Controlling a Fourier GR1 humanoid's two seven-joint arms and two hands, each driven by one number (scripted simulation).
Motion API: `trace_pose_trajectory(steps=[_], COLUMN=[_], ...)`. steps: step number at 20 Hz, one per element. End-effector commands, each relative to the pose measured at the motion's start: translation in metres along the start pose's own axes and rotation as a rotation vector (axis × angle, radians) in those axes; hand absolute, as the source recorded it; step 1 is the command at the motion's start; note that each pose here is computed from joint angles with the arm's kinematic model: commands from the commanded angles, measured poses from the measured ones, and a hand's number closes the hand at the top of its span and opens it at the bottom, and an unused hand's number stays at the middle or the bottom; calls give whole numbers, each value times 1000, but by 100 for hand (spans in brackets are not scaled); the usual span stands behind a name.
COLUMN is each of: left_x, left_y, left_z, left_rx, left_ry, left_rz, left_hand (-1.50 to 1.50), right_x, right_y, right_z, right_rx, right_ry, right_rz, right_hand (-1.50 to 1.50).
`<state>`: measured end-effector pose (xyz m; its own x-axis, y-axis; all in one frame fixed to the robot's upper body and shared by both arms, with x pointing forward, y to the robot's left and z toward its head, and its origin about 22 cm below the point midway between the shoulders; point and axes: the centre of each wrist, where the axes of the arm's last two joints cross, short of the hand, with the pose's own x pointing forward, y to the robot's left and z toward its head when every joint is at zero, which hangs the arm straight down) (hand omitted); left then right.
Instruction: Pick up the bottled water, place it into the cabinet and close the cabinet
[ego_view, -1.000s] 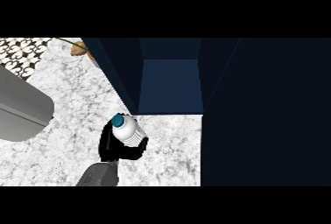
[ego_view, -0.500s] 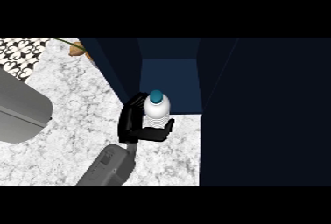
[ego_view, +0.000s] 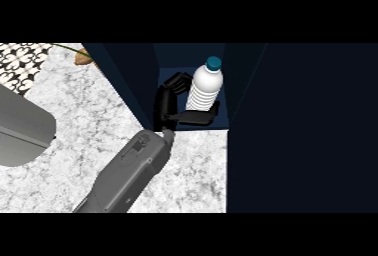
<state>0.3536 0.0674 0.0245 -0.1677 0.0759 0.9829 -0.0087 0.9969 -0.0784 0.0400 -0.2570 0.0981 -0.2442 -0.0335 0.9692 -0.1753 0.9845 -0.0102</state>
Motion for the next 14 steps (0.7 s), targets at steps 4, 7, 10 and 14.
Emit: trace_pose_trajectory(steps=[4, 7, 10, 14], left_x=[9, -10, -18, -13], left_y=[-1, 12, 19, 34], left_z=[-41, -44, -46, -63], left_rx=[58, 73, 74, 186], left_ry=[52, 50, 46, 100], left_rz=[-39, -150, -297, -329], left_hand=[150, 150, 150, 150], right_x=[23, 16, 20, 9], right_y=[3, 2, -8, -8], right_z=[-7, 1, -4, -4], right_rx=[3, 1, 1, -3], right_ry=[-42, -32, -57, -64], right_rz=[-47, -45, -36, -42], right_hand=[-150, -150, -150, -150])
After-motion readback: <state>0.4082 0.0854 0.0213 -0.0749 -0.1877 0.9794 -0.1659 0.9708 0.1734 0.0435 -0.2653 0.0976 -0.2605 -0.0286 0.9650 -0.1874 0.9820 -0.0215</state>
